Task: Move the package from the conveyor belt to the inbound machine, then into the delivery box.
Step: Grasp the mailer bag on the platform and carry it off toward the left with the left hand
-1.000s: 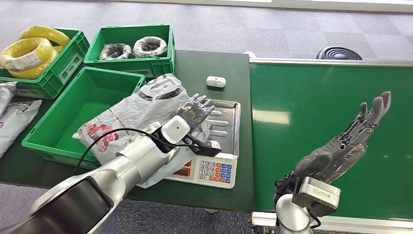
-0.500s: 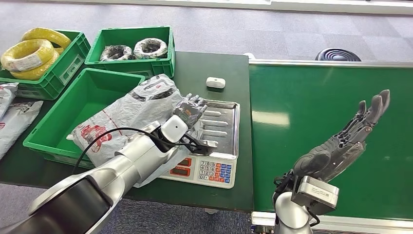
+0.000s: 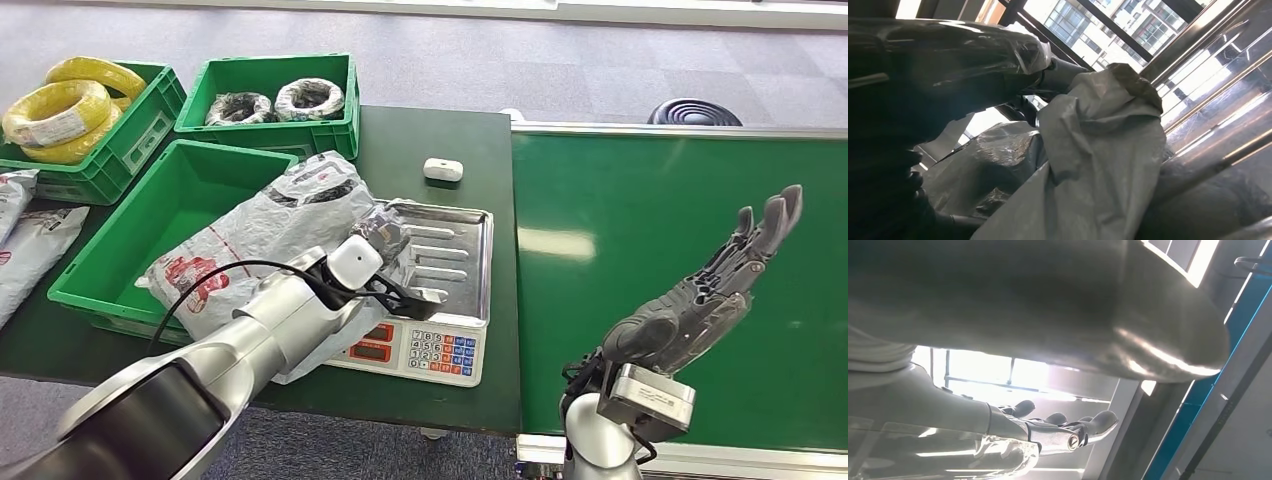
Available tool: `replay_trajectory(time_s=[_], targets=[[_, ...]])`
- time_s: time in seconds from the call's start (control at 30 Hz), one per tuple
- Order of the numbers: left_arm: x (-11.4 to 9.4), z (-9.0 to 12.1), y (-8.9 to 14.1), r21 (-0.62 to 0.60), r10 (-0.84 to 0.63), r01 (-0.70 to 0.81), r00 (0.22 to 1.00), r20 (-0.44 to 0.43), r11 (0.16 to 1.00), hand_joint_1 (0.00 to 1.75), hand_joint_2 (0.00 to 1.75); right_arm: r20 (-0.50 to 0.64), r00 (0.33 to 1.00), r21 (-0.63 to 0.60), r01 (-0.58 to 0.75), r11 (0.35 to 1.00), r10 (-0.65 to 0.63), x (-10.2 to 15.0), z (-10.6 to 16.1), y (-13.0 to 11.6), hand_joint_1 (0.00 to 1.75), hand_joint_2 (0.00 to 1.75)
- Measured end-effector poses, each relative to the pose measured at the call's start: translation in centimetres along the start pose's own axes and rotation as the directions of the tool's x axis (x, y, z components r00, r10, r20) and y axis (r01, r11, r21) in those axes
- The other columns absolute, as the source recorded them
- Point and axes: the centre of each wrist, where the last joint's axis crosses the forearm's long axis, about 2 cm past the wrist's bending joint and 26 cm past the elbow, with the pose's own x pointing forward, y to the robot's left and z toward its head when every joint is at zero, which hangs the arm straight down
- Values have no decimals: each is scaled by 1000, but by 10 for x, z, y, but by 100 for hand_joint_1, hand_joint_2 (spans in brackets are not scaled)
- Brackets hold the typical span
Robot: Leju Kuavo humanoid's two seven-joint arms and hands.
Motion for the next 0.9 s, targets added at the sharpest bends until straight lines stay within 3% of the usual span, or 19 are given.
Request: replay_trajectory(time_s=[0.33, 0.8, 0.9], targets=[[1, 0, 0, 0, 19, -19, 999, 27, 1000, 160, 175, 0, 1000, -3, -8, 1000, 8, -2, 0, -2, 0, 0], [2, 0, 0, 4, 27, -27, 999, 44, 1000, 158, 175, -1, 1000, -5, -12, 1000, 12, -2, -1, -3, 0, 0], [2, 0, 0, 9, 29, -29, 999, 46, 1000, 151, 175, -2, 1000, -6, -10, 1000, 10, -2, -1, -3, 0, 0]])
